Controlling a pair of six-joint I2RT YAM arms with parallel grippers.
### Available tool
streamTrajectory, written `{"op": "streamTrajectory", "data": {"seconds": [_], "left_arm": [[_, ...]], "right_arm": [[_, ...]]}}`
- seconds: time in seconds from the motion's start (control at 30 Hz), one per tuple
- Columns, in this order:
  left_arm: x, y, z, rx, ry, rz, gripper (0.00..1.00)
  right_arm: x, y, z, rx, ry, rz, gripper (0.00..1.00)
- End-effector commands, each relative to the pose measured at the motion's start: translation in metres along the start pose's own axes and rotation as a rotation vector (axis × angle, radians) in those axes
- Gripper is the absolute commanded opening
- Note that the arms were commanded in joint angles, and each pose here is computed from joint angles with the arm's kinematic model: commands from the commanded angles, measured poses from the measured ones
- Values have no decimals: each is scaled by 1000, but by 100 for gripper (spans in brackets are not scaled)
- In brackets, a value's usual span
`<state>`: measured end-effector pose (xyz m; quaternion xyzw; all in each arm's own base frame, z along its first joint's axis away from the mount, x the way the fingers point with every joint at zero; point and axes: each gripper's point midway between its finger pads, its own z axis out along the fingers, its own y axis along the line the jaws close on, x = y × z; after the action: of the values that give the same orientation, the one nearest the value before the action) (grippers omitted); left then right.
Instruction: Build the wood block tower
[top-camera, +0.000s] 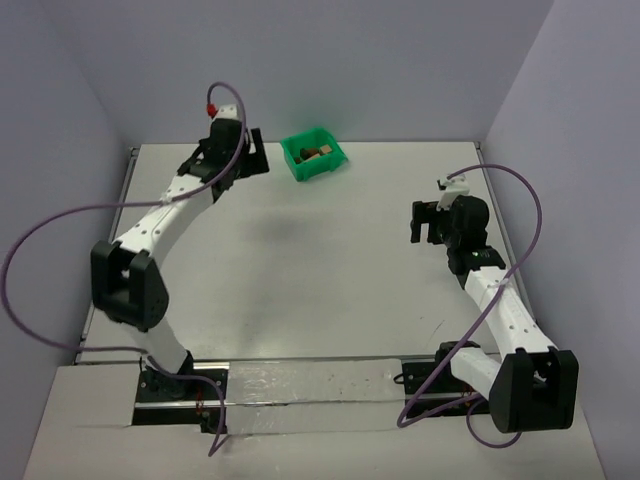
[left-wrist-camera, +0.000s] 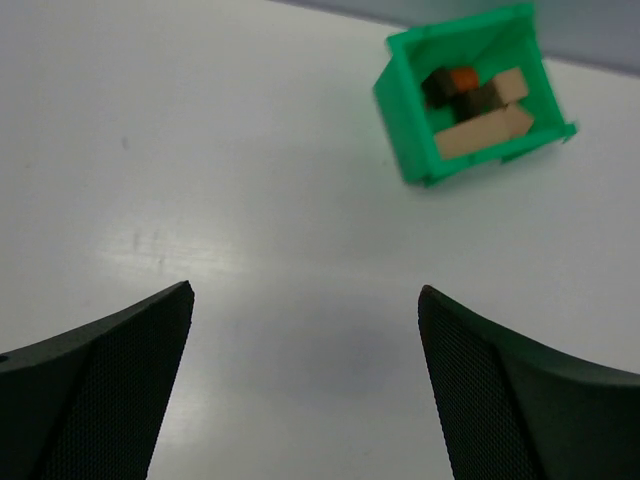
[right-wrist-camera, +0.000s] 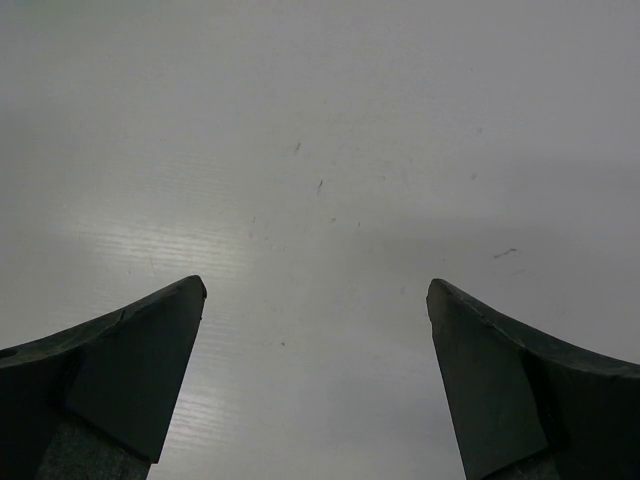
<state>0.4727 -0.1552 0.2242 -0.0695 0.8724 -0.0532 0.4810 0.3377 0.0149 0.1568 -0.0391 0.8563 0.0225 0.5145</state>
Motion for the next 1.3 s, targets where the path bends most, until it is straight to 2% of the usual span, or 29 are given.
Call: {"op": "streamTrajectory", "data": {"seconds": [0.0,0.1,0.23,0.5,0.8,1.1,1.17,1.27], "left_arm": [[-20,-49,30,-82,-1,-101,99],[-21,-80,62,-82,-1,-141,93],[-8,-95,93,-84,1,-190,88],[-3,-99,116,-78,-64,-266,89],[20,-80,163,-112,-61,-290,90],[37,-85,196,-90,-64,-317,88],[38,-86,200,-84,-65,-313,86],[44,-84,202,-87,-50,-304,75]], "right_arm": [[-16,-16,2,46,-26,3,100],[-12,-19,6,53,-5,3,100],[-8,-19,9,52,15,2,100],[-7,-17,13,34,29,4,100],[-10,-14,10,20,23,8,100],[-12,-13,6,18,13,11,100],[-12,-14,6,20,11,11,100],[-12,-14,6,24,11,11,100]]}}
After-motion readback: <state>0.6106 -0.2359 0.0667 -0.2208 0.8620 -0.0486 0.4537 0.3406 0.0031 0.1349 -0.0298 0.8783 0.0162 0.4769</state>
